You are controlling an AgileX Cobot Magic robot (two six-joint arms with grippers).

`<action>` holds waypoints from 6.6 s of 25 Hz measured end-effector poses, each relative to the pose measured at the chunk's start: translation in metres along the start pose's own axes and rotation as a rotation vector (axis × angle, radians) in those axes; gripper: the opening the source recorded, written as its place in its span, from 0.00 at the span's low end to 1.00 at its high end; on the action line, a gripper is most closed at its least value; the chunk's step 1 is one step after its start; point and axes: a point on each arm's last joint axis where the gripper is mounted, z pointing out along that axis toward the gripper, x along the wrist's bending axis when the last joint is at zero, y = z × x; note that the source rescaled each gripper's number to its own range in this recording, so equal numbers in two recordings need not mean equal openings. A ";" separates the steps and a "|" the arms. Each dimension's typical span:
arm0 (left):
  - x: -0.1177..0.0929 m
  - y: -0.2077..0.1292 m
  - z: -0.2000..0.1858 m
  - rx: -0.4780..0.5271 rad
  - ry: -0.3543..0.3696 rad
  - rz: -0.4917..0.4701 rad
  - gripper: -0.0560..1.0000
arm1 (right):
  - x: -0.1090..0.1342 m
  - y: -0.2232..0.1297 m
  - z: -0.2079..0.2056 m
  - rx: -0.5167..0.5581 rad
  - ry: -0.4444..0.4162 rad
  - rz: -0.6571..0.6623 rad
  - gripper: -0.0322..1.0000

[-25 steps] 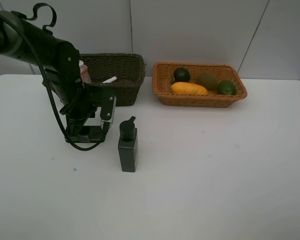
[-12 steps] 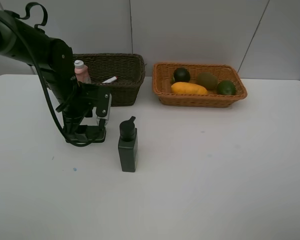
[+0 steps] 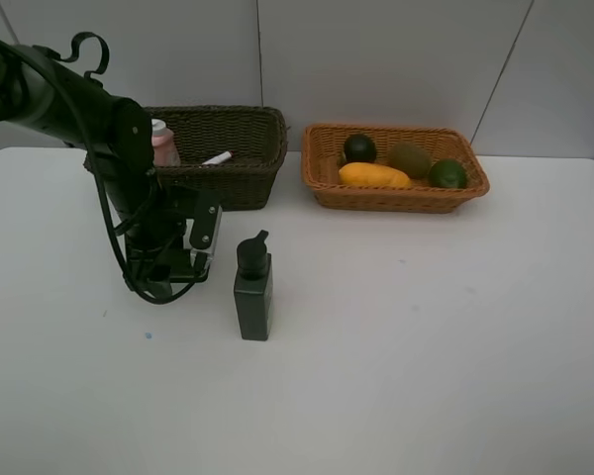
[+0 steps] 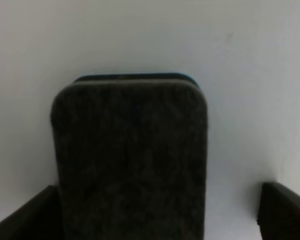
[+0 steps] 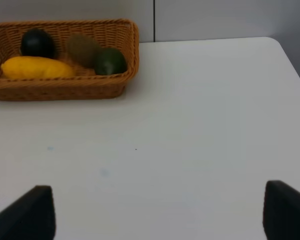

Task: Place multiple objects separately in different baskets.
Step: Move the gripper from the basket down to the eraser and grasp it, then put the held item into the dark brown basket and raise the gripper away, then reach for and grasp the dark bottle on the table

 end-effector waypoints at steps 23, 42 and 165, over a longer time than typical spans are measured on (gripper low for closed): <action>0.004 0.002 0.000 -0.018 0.045 0.001 0.61 | 0.000 0.000 0.000 0.000 0.000 0.000 1.00; 0.004 0.005 -0.002 -0.052 0.039 -0.040 0.61 | 0.000 0.000 0.000 0.000 0.000 0.000 1.00; -0.035 0.095 -0.178 -0.467 -0.022 -1.108 1.00 | 0.000 0.000 0.000 0.000 0.000 0.000 1.00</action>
